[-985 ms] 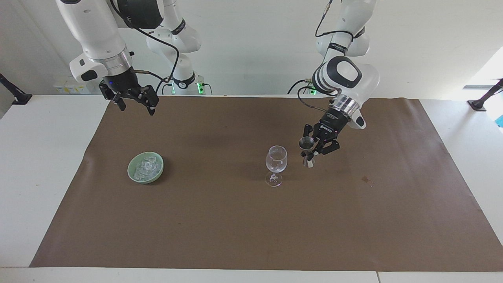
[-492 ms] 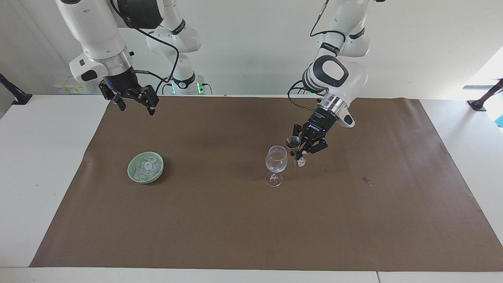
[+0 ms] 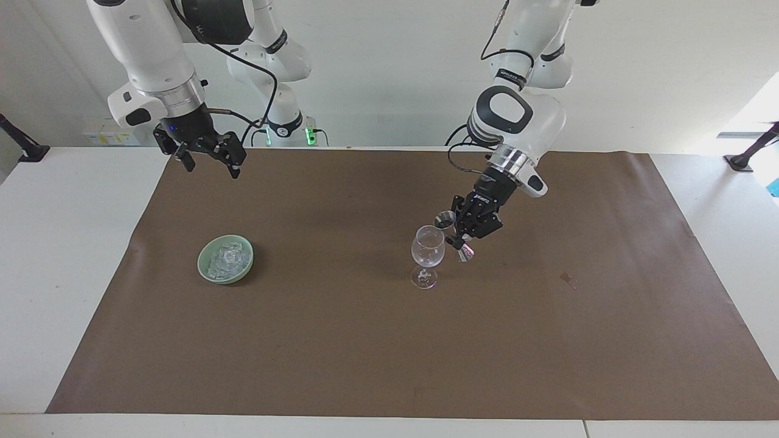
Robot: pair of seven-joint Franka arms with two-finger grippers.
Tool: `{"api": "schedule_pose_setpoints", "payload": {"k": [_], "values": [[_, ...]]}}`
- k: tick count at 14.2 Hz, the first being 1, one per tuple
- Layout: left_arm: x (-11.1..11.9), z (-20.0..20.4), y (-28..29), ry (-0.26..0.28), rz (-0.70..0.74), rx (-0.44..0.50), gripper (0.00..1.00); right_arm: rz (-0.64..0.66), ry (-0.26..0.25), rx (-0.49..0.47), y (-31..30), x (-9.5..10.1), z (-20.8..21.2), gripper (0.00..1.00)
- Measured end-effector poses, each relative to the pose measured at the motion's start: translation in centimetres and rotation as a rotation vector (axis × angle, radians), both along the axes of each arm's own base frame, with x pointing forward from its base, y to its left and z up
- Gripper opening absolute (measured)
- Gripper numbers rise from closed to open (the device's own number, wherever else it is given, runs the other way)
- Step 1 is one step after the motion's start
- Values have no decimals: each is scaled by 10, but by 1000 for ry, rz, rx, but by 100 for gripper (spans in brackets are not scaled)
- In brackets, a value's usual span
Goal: Pour wine and add ice with both arms
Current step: 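Carry the jigger with the left gripper to the clear glass, then tilt the jigger over the clear glass with the left gripper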
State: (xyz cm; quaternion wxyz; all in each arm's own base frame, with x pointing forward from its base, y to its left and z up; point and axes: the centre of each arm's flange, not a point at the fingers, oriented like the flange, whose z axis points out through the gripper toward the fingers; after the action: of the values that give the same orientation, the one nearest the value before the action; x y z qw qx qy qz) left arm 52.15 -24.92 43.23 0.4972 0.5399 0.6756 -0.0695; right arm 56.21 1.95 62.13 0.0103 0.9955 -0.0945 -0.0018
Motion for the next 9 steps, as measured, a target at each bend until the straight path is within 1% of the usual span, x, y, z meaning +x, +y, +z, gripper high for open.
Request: {"api": "schedule_pose_setpoints", "payload": {"k": [2,9], "values": [[0,-1,0,-13,-12,15,22,0,0,0,0,0,0,100],[-1,-1,-2,-86,-68,88,22,0,0,0,0,0,0,100]]}}
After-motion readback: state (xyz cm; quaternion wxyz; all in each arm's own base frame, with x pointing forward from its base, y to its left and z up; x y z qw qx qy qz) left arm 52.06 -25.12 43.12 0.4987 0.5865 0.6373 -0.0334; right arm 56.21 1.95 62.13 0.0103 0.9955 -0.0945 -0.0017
